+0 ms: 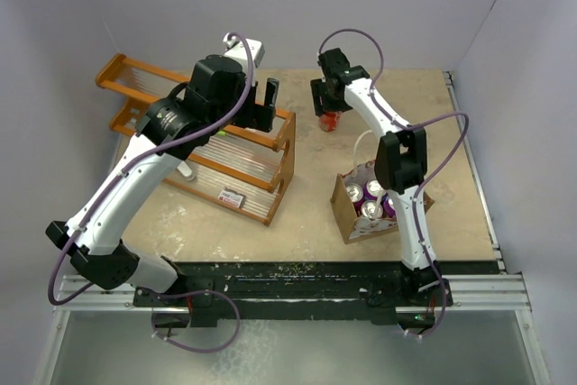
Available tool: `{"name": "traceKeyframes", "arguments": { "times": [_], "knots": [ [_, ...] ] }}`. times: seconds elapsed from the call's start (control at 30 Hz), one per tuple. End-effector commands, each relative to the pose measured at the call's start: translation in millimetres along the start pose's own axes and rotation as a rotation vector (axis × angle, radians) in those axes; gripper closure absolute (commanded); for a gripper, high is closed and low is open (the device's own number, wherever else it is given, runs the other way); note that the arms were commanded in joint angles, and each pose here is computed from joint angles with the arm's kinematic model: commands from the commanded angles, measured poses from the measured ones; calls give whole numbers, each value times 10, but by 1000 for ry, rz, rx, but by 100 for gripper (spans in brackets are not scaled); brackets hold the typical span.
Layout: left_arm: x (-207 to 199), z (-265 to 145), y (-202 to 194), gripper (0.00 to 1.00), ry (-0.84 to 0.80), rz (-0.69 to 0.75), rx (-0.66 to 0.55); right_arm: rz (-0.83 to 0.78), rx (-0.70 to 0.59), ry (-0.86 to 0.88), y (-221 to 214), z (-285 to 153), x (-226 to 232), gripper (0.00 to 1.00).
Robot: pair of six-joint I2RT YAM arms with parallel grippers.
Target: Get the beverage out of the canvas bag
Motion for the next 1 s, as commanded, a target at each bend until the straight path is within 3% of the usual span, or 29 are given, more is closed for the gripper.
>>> {"name": "traceKeyframes", "arguments": {
  "times": [0.0, 0.13, 0.3, 0.67, 0.8, 0.97],
  "knots": [
    [-54, -60, 171, 1, -39, 3, -57, -11, -128, -65, 341, -265, -113, 92],
    [-69, -58, 168, 1, -49, 5, -56, -24, -112, -60, 290, -203, -55, 88],
    [-64, -75, 192, 1, -48, 5, -63, -30, -105, -57, 271, -135, -22, 72],
    [-138, -45, 173, 1, -87, 1, -43, -28, -150, -69, 389, -270, -13, 18],
    [-165, -39, 163, 1, -104, -1, -32, -26, -164, -80, 446, -402, -45, 11],
    [-178, -29, 146, 1, -112, -3, -24, 4, -191, -57, 480, -733, -57, 10]
  ]
}}
Point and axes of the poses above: each gripper's point midway between its finger pads, its own z axis out along the fingers, its own x axis along the line the jaws close on, y = z × x, the point moved 4 cm from there along -z, back along the fingers, and after that the axes turned 11 degrees about -z, right-handed, at the moved point
